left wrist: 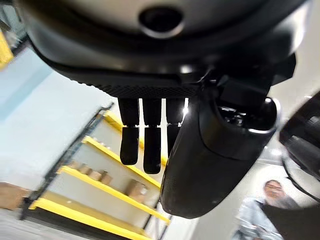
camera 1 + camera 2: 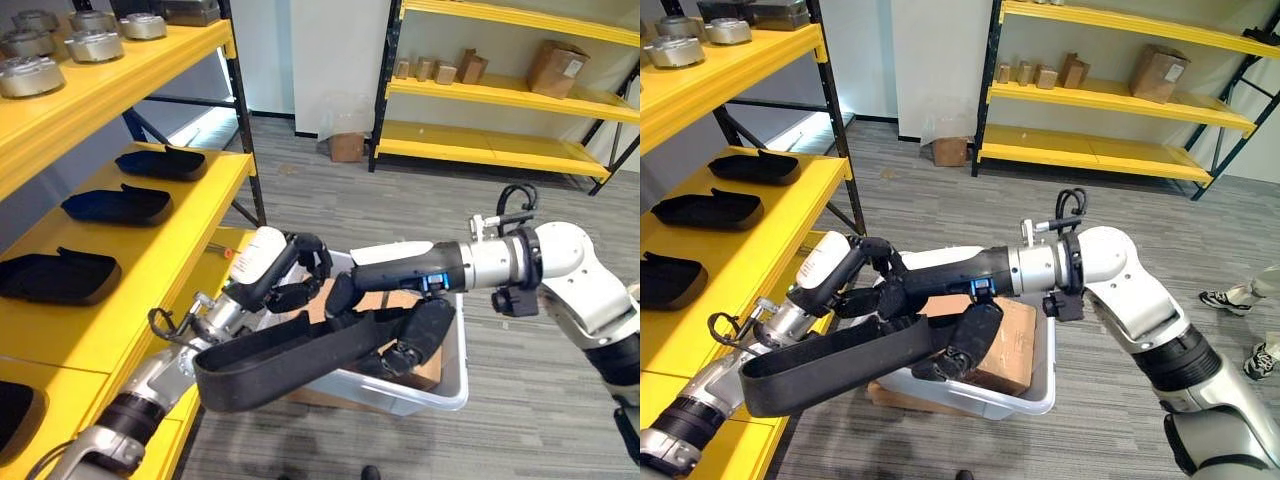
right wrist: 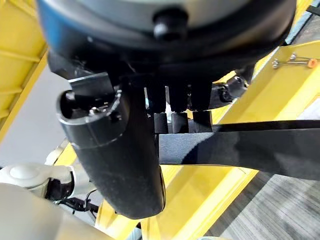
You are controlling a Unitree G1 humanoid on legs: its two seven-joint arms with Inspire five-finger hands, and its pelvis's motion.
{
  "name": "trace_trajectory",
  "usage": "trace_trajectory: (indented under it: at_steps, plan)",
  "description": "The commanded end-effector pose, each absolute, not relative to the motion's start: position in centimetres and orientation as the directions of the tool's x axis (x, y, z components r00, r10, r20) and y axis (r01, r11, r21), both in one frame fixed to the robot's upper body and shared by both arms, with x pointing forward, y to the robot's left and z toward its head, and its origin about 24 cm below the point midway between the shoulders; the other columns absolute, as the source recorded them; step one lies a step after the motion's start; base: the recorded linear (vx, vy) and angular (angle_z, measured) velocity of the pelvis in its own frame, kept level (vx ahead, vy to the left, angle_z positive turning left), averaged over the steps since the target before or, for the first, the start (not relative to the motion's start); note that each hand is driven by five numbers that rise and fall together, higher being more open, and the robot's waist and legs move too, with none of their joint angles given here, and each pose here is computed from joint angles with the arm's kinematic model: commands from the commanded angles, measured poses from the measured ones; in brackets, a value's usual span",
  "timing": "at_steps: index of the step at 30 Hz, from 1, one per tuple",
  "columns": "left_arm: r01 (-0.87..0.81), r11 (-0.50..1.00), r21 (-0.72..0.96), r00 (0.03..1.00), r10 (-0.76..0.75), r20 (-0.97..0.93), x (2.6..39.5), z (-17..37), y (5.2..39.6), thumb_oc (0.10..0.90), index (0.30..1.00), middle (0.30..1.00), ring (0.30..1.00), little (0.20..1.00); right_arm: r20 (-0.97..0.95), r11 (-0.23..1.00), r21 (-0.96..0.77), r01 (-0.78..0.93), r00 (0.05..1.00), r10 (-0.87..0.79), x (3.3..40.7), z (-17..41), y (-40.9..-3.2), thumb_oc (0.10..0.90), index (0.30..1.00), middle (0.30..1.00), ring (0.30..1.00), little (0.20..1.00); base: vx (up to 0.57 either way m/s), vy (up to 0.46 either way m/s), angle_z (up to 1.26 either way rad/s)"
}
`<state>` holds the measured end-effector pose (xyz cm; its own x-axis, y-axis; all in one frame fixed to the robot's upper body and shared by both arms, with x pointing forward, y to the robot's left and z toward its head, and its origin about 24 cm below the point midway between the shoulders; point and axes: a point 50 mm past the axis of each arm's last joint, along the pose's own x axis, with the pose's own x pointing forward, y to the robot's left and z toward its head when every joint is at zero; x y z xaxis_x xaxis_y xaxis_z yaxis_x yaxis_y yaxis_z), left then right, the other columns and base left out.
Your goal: Move parts from the plastic box to the shelf.
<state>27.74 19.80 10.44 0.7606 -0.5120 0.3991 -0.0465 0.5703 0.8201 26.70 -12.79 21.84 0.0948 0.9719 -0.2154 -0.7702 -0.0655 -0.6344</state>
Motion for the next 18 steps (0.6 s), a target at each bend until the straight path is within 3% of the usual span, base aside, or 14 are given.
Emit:
trace_trajectory:
  at_steps: [1, 4, 7, 14, 18]
  plan:
    - [-0.258, 0.661, 0.705, 0.725, -0.35, 0.593, 29.8, 15.2, 22.2, 0.9, 1.0, 1.0, 1.0, 1.0, -0.033, 0.104, -0.739, -0.666, 0.189, 0.981, 27.2, 25.4, -14.4, 0.4, 0.3, 0.3, 0.3, 0.3, 0.0, 0.0, 0.0]
    - [-0.307, 0.611, 0.73, 0.747, -0.321, 0.583, 29.6, 15.0, 23.5, 0.9, 1.0, 1.0, 1.0, 1.0, -0.013, 0.168, -0.73, -0.663, 0.26, 0.966, 27.7, 25.2, -16.1, 0.4, 0.3, 0.3, 0.3, 0.3, 0.0, 0.0, 0.0]
    - [-0.404, 0.501, 0.765, 0.788, -0.233, 0.569, 29.0, 14.4, 27.0, 0.9, 1.0, 1.0, 1.0, 1.0, 0.002, 0.265, -0.713, -0.649, 0.376, 0.927, 28.2, 25.2, -19.4, 0.4, 0.3, 0.3, 0.3, 0.3, 0.0, 0.0, 0.0]
    - [-0.497, 0.339, 0.799, 0.818, -0.125, 0.562, 27.9, 14.2, 31.7, 0.9, 1.0, 1.0, 1.0, 1.0, -0.008, 0.335, -0.708, -0.622, 0.481, 0.877, 28.2, 25.0, -22.8, 0.4, 0.3, 0.3, 0.3, 0.3, 0.0, 0.0, 0.0]
    - [-0.48, 0.317, 0.818, 0.824, -0.159, 0.545, 27.5, 14.2, 32.1, 0.9, 1.0, 1.0, 1.0, 1.0, -0.004, 0.363, -0.709, -0.605, 0.517, 0.856, 28.2, 25.2, -23.7, 0.4, 0.3, 0.3, 0.3, 0.3, 0.0, 0.001, -0.02]
